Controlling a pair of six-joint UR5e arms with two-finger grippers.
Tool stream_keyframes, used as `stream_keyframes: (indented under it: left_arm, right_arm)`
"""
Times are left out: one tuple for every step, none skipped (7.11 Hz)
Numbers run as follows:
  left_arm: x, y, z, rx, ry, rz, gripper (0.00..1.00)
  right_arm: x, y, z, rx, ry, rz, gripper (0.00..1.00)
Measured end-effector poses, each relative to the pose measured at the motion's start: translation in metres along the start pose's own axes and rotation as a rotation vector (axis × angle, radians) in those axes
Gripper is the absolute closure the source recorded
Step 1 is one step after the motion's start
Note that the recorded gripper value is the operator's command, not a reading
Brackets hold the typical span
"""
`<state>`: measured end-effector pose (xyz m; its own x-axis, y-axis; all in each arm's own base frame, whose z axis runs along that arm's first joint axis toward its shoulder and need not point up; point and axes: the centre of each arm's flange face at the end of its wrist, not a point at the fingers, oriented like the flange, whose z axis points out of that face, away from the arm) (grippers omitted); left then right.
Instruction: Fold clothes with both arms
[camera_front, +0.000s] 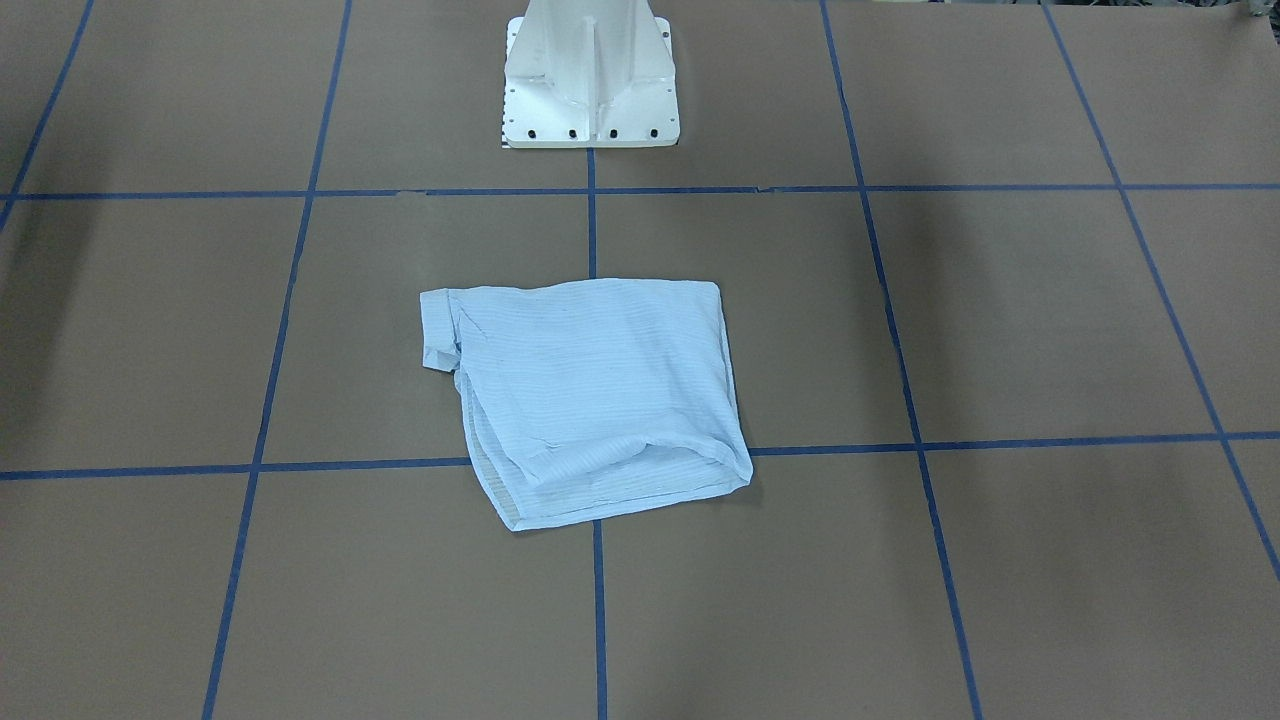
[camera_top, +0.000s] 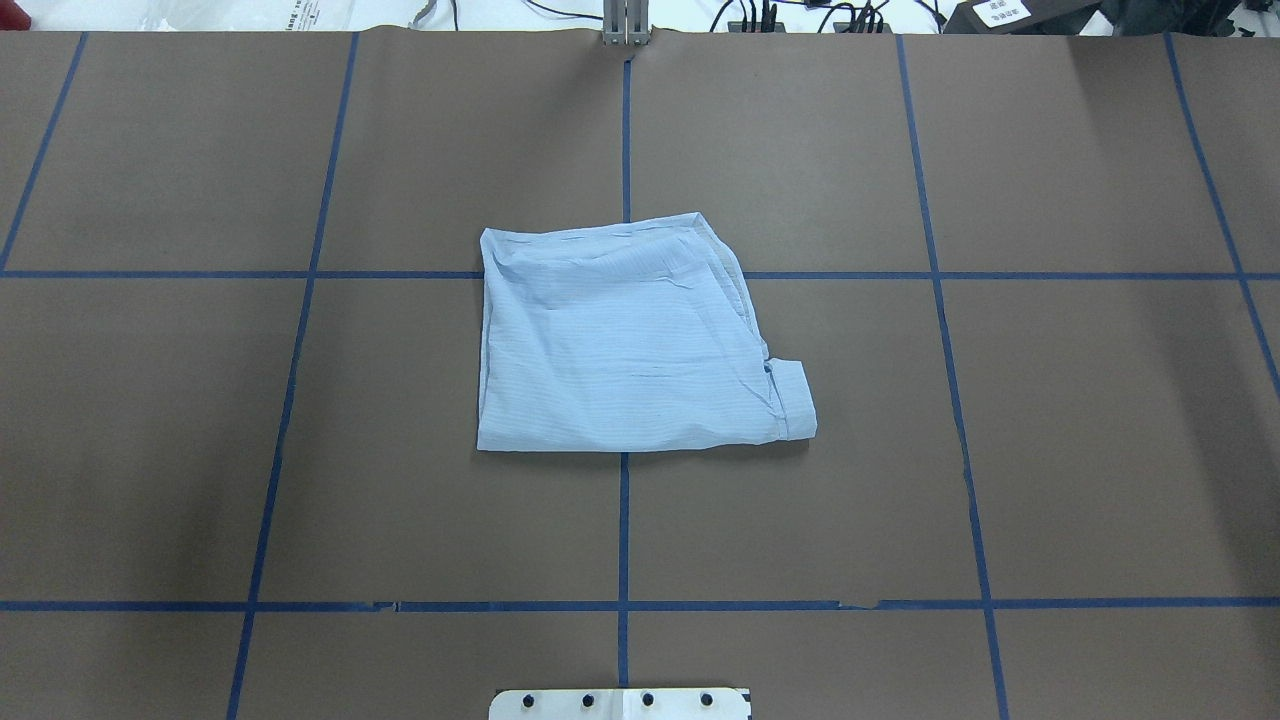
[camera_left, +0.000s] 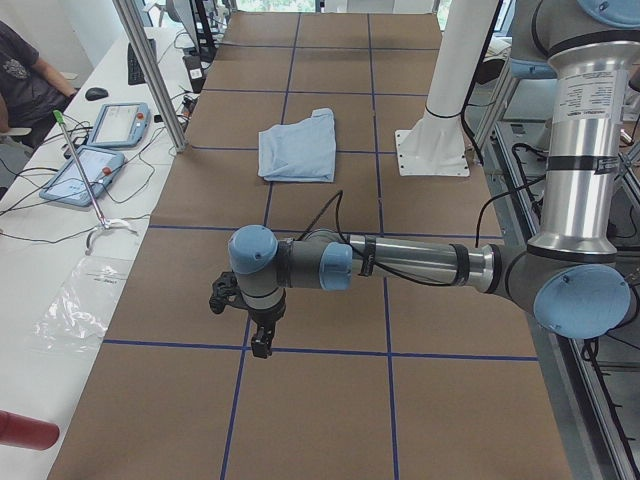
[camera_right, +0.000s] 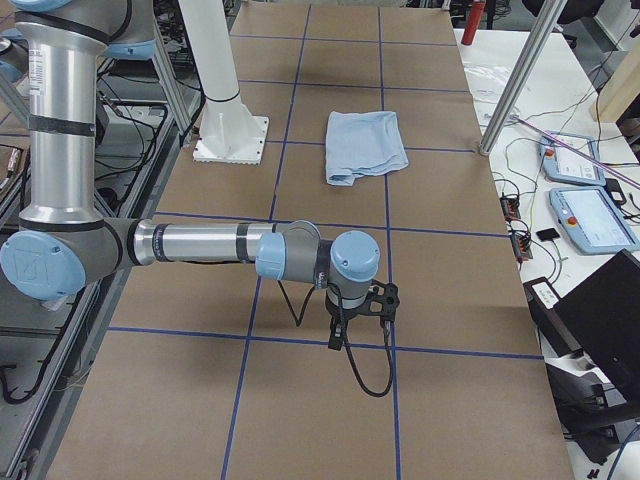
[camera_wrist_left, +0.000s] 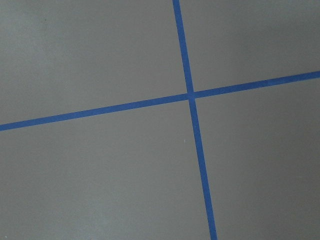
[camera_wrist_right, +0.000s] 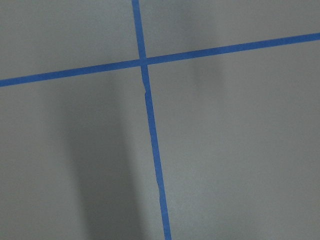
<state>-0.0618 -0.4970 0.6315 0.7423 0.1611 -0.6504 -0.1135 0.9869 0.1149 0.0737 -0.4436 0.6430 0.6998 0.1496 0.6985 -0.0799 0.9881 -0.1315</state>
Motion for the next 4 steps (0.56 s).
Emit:
stream_keyframes:
  left_arm:
    - [-0.0006, 0.0002, 0.0008, -0.002, 0.001, -0.001, 0.00]
    - [-0.0009, 0.0002, 0.0012, -0.002, 0.001, -0.002, 0.00]
    - [-0.0012, 0.0002, 0.0014, -0.003, 0.001, -0.002, 0.00]
    - [-0.0015, 0.0003, 0.0018, -0.004, 0.001, -0.003, 0.00]
  right_arm:
    - [0.0017, 0.0007, -0.0001, 0.000, -0.004, -0.004, 0.00]
    - [0.0018, 0.0003, -0.0007, 0.002, -0.005, -0.007, 0.00]
    - [0.0001, -0.0011, -0.0025, 0.005, -0.006, -0.010, 0.00]
    - [-0.0023, -0.0028, -0.0050, 0.010, -0.006, -0.011, 0.00]
